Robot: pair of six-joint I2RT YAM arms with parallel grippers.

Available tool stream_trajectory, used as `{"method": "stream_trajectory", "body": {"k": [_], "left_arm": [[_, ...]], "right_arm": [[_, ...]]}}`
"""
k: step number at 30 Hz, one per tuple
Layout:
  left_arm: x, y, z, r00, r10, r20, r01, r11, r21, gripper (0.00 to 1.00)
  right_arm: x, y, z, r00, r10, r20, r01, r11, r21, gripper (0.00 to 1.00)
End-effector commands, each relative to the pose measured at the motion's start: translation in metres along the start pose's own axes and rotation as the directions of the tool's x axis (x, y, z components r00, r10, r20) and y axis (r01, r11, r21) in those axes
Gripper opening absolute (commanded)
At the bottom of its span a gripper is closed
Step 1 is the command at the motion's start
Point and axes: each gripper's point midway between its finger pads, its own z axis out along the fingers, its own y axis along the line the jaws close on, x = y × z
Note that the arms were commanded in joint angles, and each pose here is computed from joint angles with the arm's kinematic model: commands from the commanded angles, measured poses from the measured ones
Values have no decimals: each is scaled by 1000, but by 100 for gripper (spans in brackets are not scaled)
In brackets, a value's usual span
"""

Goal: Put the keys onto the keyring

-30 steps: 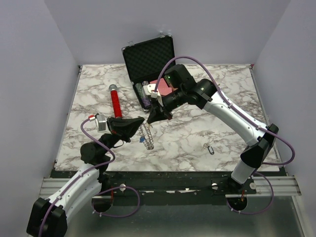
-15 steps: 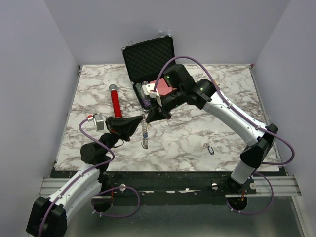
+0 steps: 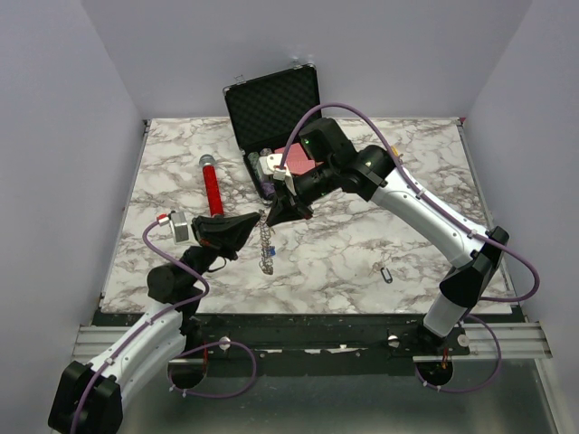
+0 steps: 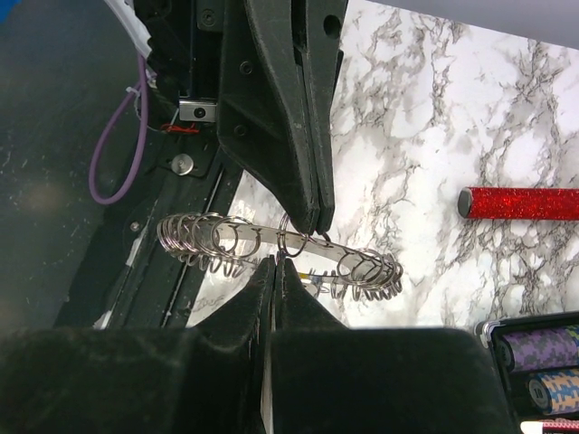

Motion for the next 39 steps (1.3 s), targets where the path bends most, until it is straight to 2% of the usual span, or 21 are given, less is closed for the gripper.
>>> {"method": "stream_trajectory", "body": {"k": [1, 19, 29, 32, 36, 39], "left_arm": [[-20, 3, 0, 995, 36, 96, -33, 999, -30, 0], [-21, 3, -1, 994, 32, 108, -28, 999, -33, 0], [-17, -1, -3, 995, 36, 97, -36, 999, -9, 0], [-14, -4, -4, 996, 42, 84, -43, 999, 11, 0], [-12, -11, -6, 996, 54, 73, -58, 997, 52, 0], [-12, -16, -5, 996, 54, 74, -60, 995, 80, 0]], "right_arm": [[-2, 12, 4, 999, 41, 4, -41, 998, -50, 8], [-2, 19, 6, 998, 59, 18, -57, 995, -87, 18], [-20, 8, -3, 998, 47, 44, -45, 998, -42, 24], [-27, -6, -13, 993, 84, 82, -83, 996, -12, 28], [-26, -18, -16, 985, 140, 102, -142, 990, 11, 40], [-23, -18, -11, 975, 191, 112, -191, 982, -9, 43]]}}
